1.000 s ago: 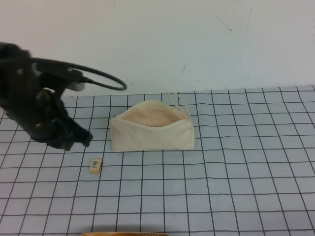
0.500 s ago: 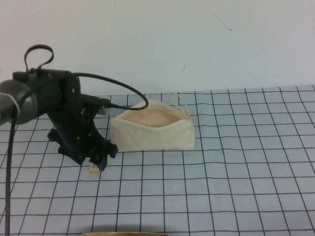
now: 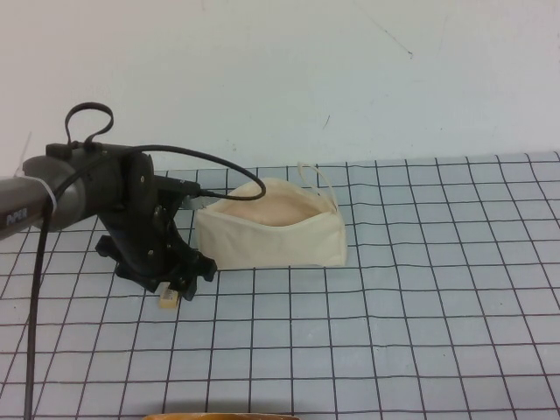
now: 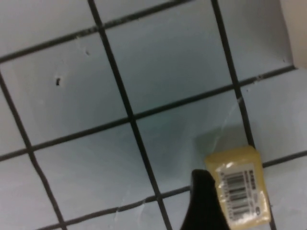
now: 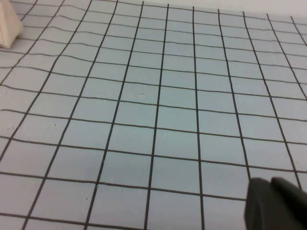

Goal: Put eraser into pencil case
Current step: Pick up the eraser from the table

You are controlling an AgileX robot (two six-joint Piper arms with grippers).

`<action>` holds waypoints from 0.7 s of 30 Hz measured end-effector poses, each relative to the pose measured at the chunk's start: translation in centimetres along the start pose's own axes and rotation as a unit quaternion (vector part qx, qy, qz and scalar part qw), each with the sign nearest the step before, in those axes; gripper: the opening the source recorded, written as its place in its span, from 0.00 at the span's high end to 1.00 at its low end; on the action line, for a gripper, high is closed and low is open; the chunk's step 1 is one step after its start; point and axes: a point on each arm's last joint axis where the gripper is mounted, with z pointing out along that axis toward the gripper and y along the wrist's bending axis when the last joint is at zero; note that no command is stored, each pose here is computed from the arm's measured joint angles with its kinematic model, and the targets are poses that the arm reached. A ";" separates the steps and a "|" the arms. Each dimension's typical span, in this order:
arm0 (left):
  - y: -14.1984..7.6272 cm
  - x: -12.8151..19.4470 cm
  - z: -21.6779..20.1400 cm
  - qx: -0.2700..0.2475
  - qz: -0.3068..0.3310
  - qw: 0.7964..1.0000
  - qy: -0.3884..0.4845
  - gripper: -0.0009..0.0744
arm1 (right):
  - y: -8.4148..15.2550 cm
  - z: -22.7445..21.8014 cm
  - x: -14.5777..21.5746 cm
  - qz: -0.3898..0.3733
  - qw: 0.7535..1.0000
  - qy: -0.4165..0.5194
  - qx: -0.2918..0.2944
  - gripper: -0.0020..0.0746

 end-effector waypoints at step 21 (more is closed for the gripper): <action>0.4 0.5 0.4 -0.019 0.002 0.999 0.035 0.74 | 0.0 0.0 0.0 0.000 1.000 0.000 0.000 0.98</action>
